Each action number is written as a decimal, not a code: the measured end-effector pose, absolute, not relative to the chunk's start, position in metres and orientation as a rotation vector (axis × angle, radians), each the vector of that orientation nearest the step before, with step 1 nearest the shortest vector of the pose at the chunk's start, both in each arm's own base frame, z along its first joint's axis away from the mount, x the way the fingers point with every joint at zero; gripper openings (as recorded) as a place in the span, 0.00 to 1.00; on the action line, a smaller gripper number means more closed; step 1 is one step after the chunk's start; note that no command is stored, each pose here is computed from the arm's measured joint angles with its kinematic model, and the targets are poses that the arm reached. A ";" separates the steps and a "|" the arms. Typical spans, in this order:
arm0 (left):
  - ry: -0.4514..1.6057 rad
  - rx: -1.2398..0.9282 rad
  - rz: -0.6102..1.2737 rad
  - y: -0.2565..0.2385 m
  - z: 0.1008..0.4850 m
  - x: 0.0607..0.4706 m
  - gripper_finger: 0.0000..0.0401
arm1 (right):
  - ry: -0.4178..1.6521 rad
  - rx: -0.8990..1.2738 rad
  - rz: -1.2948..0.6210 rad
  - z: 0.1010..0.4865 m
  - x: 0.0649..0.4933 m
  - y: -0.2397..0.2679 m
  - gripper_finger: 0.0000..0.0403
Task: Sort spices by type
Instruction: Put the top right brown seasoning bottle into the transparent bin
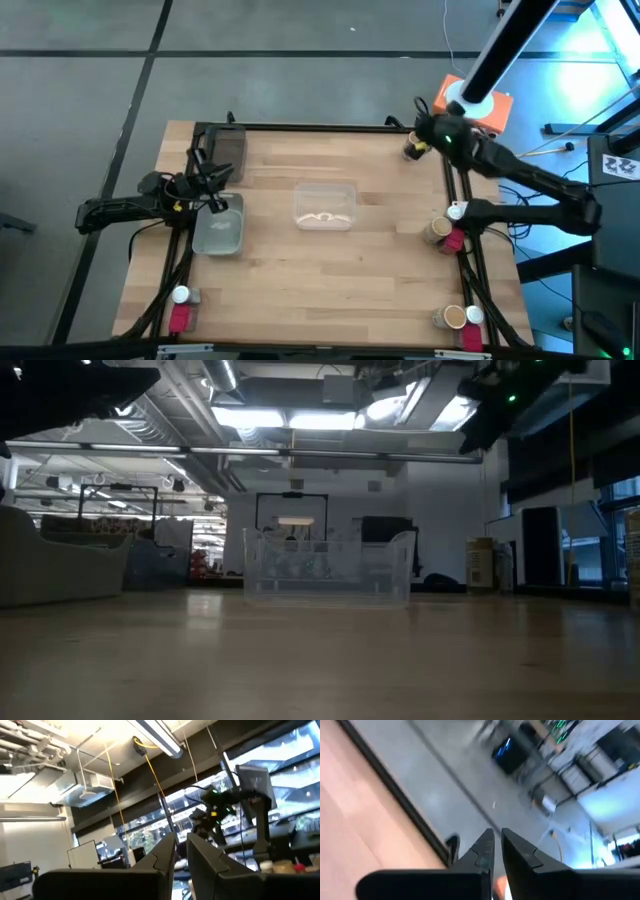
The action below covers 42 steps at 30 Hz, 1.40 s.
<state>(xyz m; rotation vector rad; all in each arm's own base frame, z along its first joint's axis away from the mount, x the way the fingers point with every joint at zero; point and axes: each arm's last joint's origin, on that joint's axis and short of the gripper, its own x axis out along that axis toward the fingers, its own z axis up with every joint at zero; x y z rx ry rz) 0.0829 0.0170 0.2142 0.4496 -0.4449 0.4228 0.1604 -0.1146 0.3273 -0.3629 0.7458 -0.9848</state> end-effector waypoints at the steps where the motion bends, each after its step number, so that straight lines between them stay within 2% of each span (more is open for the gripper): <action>1: -0.445 0.462 0.426 0.017 0.214 0.083 0.10 | 0.784 -0.346 -0.978 0.330 0.162 -0.122 0.09; 9: -0.455 0.490 0.437 0.017 0.216 0.082 0.10 | 1.050 -0.139 -0.877 0.344 0.169 -0.173 0.09; 16: -0.471 0.532 0.455 0.017 0.218 0.081 0.10 | 1.230 0.069 -0.883 0.338 0.172 -0.192 0.12; 19: -0.490 0.531 0.460 0.016 0.219 0.080 0.10 | 1.294 0.119 -0.856 0.330 0.174 -0.193 0.22; 25: -0.515 0.529 0.466 0.016 0.221 0.078 0.10 | 1.337 0.262 -0.682 0.313 0.182 -0.196 0.51; 30: -0.519 0.529 0.467 0.016 0.222 0.078 0.10 | 1.447 0.174 -0.676 0.300 0.187 -0.205 0.70; 35: -0.519 0.529 0.467 0.016 0.222 0.078 0.10 | 1.510 0.103 -0.690 0.296 0.188 -0.208 0.80; 42: -0.519 0.529 0.467 0.016 0.222 0.078 0.10 | 1.513 0.067 -0.667 0.296 0.188 -0.209 0.83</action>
